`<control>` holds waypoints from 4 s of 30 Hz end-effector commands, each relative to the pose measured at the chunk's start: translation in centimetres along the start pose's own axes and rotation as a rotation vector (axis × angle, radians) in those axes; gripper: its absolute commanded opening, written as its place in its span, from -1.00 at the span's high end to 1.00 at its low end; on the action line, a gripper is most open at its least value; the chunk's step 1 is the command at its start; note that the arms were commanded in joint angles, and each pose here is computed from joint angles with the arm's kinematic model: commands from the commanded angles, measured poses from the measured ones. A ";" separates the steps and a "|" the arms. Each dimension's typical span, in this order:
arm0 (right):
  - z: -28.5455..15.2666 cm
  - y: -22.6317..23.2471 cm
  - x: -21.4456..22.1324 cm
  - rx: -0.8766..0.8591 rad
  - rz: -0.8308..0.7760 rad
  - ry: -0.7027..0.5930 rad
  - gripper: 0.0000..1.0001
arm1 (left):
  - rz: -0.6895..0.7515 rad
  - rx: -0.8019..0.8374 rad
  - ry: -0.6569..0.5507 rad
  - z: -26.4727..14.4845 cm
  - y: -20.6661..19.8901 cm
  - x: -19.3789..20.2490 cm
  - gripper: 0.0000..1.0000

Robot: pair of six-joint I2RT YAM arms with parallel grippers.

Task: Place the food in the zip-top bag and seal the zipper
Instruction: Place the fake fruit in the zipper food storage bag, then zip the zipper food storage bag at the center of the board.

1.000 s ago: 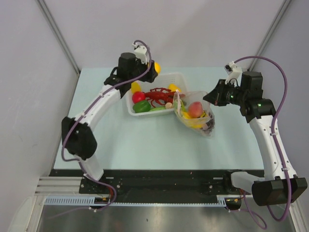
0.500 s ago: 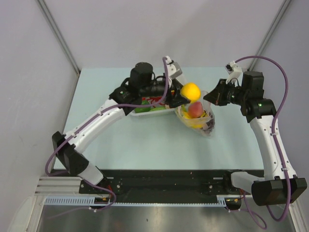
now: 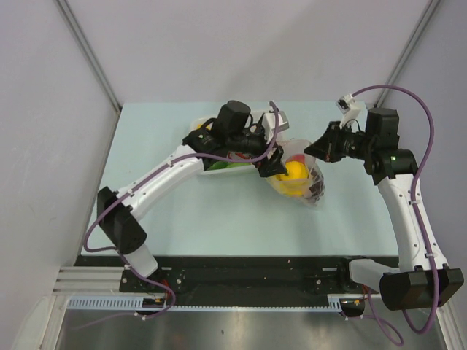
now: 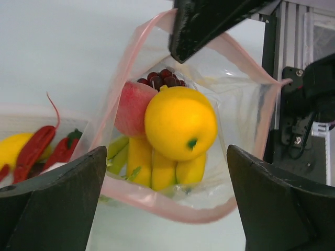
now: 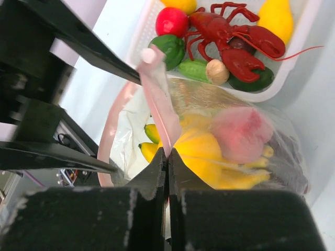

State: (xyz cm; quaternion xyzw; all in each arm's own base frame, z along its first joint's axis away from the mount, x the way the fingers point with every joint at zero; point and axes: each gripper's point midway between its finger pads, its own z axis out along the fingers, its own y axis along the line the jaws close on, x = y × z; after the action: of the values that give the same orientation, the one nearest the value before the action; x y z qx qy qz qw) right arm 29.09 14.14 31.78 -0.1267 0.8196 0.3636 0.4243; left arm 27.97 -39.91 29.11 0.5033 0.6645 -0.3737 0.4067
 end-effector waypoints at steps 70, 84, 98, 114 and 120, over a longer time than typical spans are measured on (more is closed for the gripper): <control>-3.5 9.4 -4.6 -0.314 -0.744 -0.178 -0.99 | -0.102 0.040 -0.166 -7.2 -5.3 0.3 1.00; -0.3 14.8 -0.3 -0.536 -1.043 -0.090 0.15 | 0.060 0.044 -0.188 -7.6 -5.4 -1.4 1.00; 2.4 14.5 2.6 -0.604 -1.036 0.015 0.13 | 0.118 0.039 -0.210 -7.5 -5.5 -1.7 1.00; 2.7 12.1 2.7 -0.515 -1.042 0.058 0.93 | 0.140 -0.019 -0.259 -8.9 -5.6 -1.4 1.00; 2.0 11.3 2.3 -0.495 -1.041 0.049 1.00 | 0.146 -0.037 -0.258 -9.3 -5.6 -1.1 1.00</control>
State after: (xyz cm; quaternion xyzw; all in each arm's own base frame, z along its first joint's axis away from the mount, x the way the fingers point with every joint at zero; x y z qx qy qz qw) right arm 22.47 25.41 33.94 -0.6202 0.5466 0.3165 0.4652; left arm 21.72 -33.87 30.90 0.4915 0.6112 -0.3959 0.4777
